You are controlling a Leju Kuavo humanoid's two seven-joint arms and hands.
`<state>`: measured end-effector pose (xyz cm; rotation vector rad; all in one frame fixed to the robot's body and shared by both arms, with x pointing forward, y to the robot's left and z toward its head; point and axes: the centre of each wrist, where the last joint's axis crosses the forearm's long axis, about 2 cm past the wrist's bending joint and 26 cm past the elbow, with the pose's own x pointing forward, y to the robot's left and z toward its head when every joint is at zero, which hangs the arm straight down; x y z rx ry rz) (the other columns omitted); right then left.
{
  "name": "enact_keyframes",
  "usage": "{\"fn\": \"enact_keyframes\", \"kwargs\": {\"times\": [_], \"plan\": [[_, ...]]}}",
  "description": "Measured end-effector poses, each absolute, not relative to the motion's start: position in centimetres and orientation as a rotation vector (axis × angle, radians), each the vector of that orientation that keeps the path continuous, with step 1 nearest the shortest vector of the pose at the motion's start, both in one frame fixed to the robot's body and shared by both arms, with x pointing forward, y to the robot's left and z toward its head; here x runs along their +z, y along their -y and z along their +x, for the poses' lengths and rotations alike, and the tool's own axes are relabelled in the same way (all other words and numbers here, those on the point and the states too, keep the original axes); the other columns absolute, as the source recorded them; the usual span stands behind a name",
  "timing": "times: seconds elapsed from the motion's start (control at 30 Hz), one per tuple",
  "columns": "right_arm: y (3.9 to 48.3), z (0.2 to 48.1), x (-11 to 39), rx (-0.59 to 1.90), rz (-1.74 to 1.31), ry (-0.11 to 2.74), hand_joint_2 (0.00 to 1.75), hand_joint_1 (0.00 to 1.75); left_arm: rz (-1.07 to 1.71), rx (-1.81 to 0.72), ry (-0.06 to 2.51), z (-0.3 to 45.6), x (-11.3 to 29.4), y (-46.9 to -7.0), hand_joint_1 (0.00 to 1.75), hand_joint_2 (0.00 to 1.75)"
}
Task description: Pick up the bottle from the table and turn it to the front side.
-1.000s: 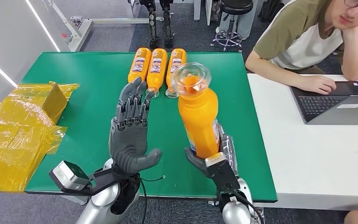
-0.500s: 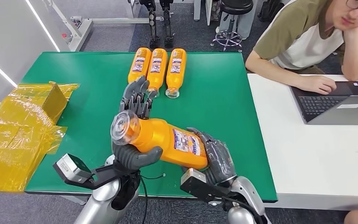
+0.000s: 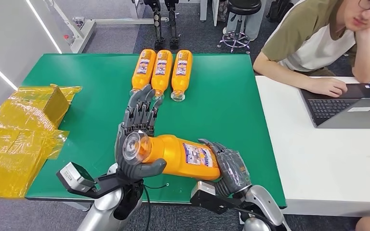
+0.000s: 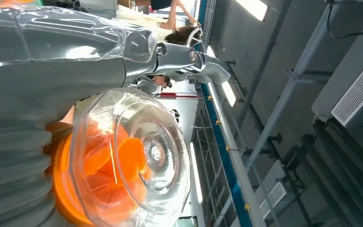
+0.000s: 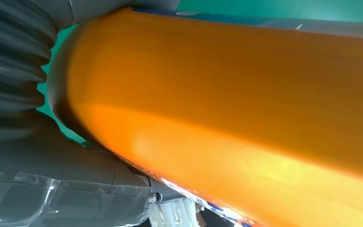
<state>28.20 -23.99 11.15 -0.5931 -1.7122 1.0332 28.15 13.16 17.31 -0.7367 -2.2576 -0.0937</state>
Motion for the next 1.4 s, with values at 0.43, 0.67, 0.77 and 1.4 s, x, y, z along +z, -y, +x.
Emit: {"fn": "enact_keyframes", "kwargs": {"times": [0.43, 0.67, 0.77, 1.4], "plan": [[24.7, 28.2, 11.1, 1.006, -0.654, 1.742, 1.75, 1.75, -0.747, -0.139, 2.185, 28.0, 16.8, -13.5, 1.75, 1.75], [24.9, 28.1, 11.1, 0.984, -0.674, 1.771, 1.75, 1.75, -0.751, -0.155, 2.177, 28.3, 17.0, -13.5, 1.75, 1.75], [24.9, 28.0, 11.0, 0.968, -0.685, 1.792, 1.75, 1.75, -0.756, -0.159, 2.18, 28.4, 17.2, -13.5, 1.75, 1.75], [24.7, 27.8, 11.0, 0.865, -0.686, 1.897, 1.75, 1.75, -0.781, -0.159, 2.197, 29.5, 18.5, -13.4, 1.75, 1.75]]}}
